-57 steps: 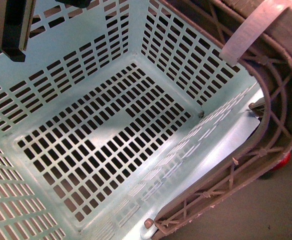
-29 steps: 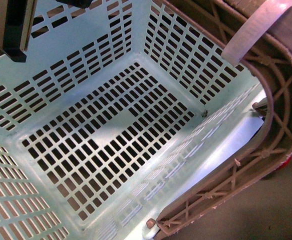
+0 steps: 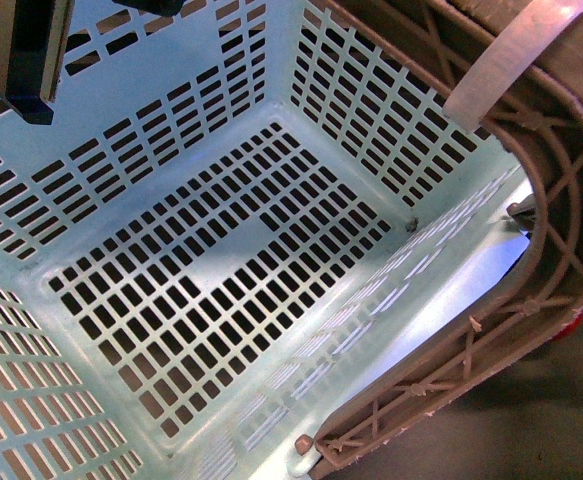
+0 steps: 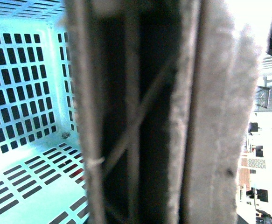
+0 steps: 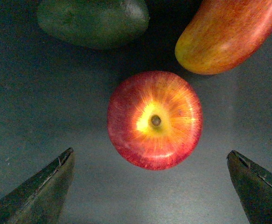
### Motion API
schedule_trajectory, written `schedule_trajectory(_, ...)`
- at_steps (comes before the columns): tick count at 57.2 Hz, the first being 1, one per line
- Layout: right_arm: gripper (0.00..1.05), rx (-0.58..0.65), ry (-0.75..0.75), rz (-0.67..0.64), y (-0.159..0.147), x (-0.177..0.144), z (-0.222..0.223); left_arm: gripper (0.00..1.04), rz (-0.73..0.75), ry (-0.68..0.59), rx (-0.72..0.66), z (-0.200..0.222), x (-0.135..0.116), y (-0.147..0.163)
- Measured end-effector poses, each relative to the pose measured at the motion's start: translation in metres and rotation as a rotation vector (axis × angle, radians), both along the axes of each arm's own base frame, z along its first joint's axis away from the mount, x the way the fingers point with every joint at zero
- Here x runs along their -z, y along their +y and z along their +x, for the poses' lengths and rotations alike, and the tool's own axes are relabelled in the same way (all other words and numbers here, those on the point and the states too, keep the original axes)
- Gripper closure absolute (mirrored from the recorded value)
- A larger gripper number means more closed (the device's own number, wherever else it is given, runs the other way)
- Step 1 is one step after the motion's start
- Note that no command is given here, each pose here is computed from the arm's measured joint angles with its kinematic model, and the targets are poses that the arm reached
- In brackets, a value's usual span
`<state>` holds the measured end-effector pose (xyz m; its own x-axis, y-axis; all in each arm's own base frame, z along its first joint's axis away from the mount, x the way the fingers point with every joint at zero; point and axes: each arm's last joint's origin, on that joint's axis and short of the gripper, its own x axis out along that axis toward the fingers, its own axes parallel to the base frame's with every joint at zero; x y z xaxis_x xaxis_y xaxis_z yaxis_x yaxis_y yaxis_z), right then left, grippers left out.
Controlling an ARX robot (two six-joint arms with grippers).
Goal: Pick apple with right arm and hold basket with left
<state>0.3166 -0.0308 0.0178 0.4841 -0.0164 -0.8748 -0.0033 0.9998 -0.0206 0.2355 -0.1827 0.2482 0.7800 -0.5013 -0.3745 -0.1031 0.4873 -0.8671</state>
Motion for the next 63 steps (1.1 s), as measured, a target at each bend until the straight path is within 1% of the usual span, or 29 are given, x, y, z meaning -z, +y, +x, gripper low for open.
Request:
schedule_trajectory(19,0.09,0.088,0.041,-0.004,-0.001,0.02,0.02,0.91,-0.001,0.0,0.001,0.0,0.0,0.0)
schedule_trajectory(48,0.09,0.129,0.126,0.037,-0.001,0.047,0.028,0.91,0.0,0.0,0.001,0.0,0.0,0.0)
schedule_trajectory(51,0.12,0.131,0.127,0.04,-0.001,0.048,0.028,0.91,0.0,0.0,0.001,0.0,0.0,0.0)
schedule_trajectory(53,0.19,0.134,0.126,0.04,0.0,0.048,0.028,0.91,0.0,0.0,0.001,0.0,0.0,0.0)
schedule_trajectory(56,0.25,0.137,0.125,0.041,0.0,0.048,0.029,0.91,0.0,0.0,0.0,0.0,0.0,0.0)
schedule_trajectory(63,0.29,0.139,0.123,0.039,-0.001,0.046,0.029,0.91,0.0,0.0,0.0,0.0,0.0,0.0)
